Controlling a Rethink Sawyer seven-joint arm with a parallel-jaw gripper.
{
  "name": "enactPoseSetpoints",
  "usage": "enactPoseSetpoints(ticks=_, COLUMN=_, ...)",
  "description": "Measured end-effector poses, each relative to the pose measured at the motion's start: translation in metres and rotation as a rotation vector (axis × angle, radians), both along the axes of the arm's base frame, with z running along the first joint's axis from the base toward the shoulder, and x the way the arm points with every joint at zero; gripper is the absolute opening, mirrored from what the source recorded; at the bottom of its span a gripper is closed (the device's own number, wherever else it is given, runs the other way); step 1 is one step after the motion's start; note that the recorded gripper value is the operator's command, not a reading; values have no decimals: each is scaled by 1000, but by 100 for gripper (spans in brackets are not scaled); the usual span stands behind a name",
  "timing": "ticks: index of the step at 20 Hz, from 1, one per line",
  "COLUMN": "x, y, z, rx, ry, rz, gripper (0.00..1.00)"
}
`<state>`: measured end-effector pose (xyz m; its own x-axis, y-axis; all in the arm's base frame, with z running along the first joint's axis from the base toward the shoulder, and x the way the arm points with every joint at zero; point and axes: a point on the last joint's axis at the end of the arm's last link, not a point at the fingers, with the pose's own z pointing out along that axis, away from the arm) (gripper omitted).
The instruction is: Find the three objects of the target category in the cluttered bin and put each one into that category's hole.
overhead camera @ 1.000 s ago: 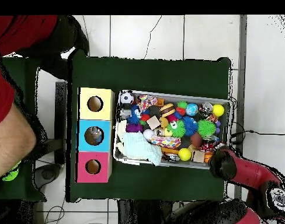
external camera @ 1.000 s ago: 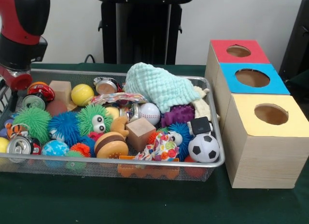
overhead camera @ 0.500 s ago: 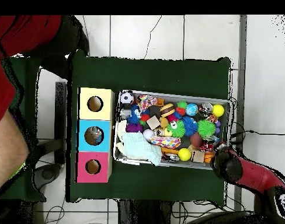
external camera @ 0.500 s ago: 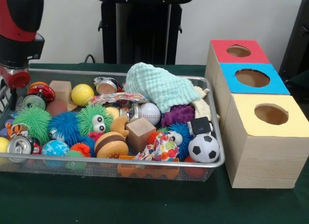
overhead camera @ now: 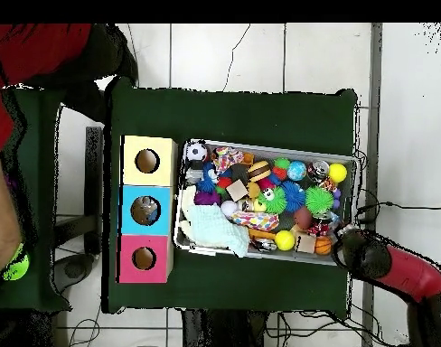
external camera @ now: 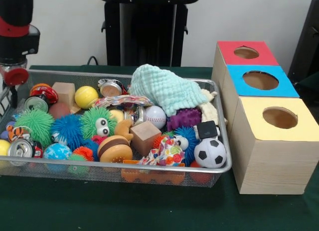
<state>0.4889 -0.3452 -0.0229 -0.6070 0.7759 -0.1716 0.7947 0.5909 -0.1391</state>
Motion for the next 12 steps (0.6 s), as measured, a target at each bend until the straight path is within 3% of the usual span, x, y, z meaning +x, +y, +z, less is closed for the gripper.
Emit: enactPoseSetpoints(ticks=12, x=-5, y=-14, z=38, rx=91, ry=115, rz=-80, gripper=100)
